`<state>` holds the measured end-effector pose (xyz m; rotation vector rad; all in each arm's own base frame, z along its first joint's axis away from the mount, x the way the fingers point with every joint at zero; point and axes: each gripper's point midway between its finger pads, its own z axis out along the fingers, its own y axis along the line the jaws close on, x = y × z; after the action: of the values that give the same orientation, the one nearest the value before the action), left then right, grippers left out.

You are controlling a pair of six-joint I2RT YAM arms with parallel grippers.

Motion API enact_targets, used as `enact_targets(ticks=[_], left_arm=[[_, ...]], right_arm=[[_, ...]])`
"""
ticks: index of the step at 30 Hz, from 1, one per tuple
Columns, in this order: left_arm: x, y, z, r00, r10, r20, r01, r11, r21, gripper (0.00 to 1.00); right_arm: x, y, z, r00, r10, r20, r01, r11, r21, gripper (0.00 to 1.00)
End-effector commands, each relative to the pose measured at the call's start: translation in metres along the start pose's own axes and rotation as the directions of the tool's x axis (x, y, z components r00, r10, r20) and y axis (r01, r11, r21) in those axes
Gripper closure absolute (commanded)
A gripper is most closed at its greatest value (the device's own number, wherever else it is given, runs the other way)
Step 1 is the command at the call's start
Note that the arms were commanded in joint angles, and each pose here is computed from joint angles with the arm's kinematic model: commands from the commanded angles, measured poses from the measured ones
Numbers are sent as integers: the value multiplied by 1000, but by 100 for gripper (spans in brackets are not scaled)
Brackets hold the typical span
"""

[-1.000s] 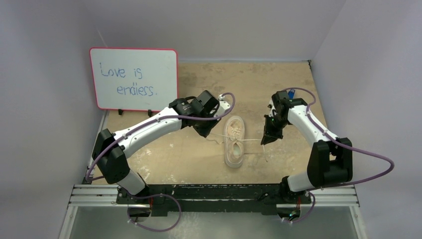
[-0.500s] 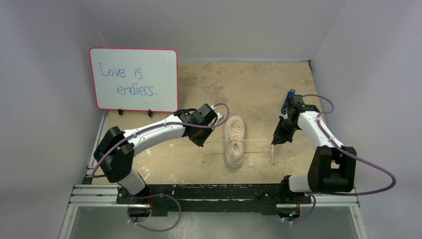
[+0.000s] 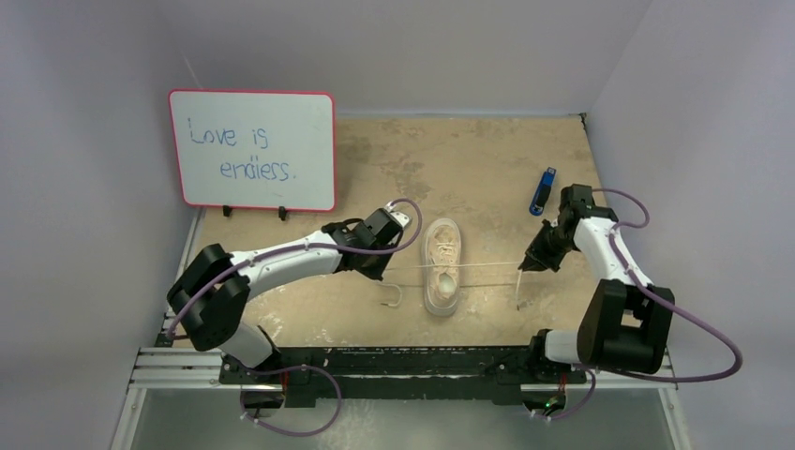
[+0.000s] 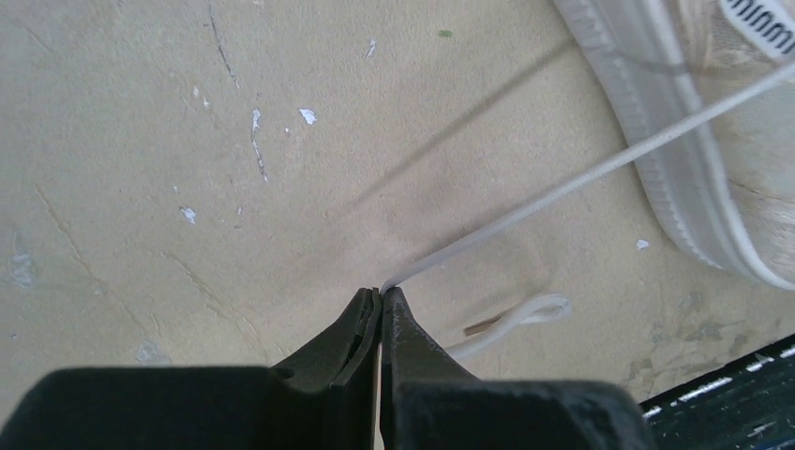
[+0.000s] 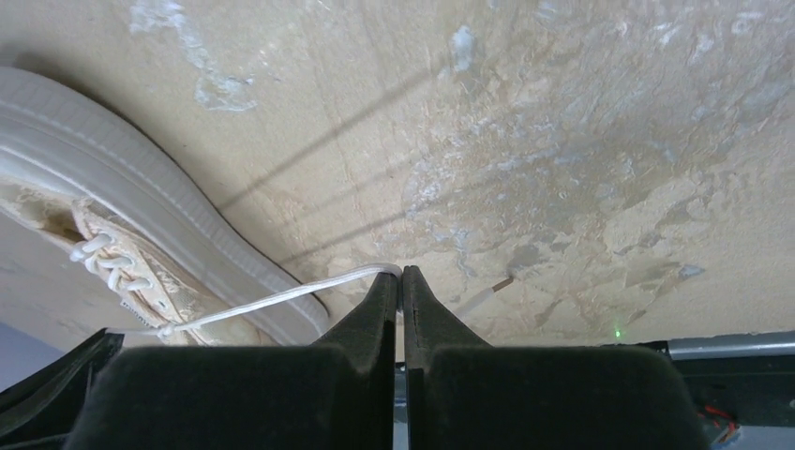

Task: Tie the shoes

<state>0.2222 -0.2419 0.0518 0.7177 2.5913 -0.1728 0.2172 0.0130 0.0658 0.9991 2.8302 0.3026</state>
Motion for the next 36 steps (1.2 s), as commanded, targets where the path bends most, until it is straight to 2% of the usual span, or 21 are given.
enact_targets(ticks=[1, 8, 13, 16, 20, 21, 22, 24, 25, 28, 31, 36], left_arm=[[-22, 6, -24, 992, 3, 130, -4, 1000, 3, 100], [-87, -29, -66, 906, -14, 424, -77, 977, 197, 100], [-115, -34, -79, 856, 7, 518, -128, 972, 198, 100], [-109, -25, -76, 867, 106, 486, -189, 974, 125, 100], [-78, 6, -65, 917, 276, 287, -278, 960, -35, 100], [-70, 9, -66, 913, 326, 245, -326, 945, -41, 99], [-60, 5, -68, 907, 360, 220, -369, 929, 1, 90], [-47, -5, -73, 896, 382, 225, -407, 910, 77, 62], [-45, -9, -75, 894, 372, 251, -406, 908, 99, 53], [-44, -28, -72, 881, 320, 349, -401, 897, 188, 36], [-61, -41, -62, 855, 271, 442, -394, 893, 216, 34], [-87, -50, -33, 810, 325, 489, -456, 873, 174, 34]], right_arm=[[-30, 9, -15, 984, -82, 161, 92, 994, -59, 100], [-23, 32, -32, 970, -167, 176, 200, 962, -187, 100], [-20, 40, -35, 969, -182, 169, 219, 946, -237, 100], [-19, 42, -36, 967, -188, 171, 226, 942, -247, 100], [-18, 43, -34, 967, -193, 168, 232, 939, -255, 100], [-18, 43, -34, 966, -194, 168, 233, 937, -259, 100], [-17, 43, -34, 967, -194, 165, 233, 936, -264, 100], [-17, 44, -33, 967, -194, 164, 233, 935, -266, 100], [-17, 44, -33, 966, -196, 166, 236, 934, -269, 100], [-17, 45, -35, 965, -201, 167, 241, 932, -270, 100], [-17, 46, -36, 964, -208, 168, 249, 929, -273, 100], [-15, 48, -36, 965, -211, 156, 248, 925, -286, 100]])
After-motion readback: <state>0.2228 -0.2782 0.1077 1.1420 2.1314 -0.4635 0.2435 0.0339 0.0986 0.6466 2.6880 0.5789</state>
